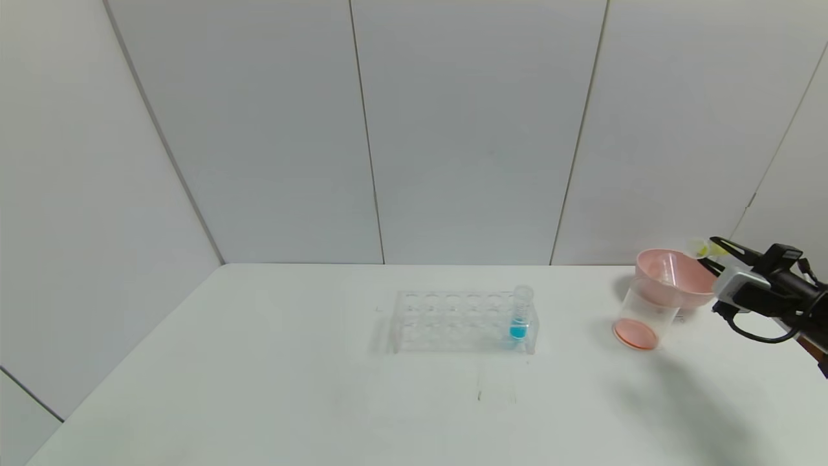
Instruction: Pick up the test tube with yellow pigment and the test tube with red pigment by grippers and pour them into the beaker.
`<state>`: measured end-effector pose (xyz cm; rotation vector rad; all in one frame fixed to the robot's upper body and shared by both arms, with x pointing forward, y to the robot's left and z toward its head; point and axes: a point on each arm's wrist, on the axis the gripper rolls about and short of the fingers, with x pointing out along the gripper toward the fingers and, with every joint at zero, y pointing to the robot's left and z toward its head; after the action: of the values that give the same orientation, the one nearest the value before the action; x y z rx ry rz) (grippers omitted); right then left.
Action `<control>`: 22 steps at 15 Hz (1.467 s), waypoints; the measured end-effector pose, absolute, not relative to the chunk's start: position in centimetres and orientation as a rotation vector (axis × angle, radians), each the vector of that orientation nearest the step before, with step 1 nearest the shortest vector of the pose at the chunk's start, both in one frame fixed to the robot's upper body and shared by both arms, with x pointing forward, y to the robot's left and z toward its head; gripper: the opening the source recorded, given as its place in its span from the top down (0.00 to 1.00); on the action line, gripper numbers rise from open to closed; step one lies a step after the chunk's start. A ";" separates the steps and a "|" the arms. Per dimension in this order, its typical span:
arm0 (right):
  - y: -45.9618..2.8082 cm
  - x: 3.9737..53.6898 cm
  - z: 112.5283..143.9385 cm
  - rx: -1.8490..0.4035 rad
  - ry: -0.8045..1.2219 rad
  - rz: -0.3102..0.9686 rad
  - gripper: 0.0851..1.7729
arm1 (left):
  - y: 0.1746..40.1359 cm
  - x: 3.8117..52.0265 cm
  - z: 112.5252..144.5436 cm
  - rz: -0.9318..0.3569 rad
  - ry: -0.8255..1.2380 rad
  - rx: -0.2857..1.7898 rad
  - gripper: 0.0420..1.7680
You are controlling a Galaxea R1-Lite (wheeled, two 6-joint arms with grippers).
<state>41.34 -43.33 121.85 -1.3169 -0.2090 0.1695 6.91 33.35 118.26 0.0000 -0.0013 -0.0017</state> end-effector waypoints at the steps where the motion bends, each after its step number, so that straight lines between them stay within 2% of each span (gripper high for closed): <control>1: -43.2 41.4 121.8 -1.326 -0.211 0.173 0.76 | 33.3 6.9 118.3 -0.002 -0.001 0.000 0.00; 22: -41.2 42.1 121.7 -1.567 -0.238 0.150 0.76 | 33.3 6.9 118.3 -0.001 -0.001 0.000 0.00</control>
<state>42.12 -41.20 121.70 -1.5669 -0.2383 0.1501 6.91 33.35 118.26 0.0000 -0.0013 -0.0013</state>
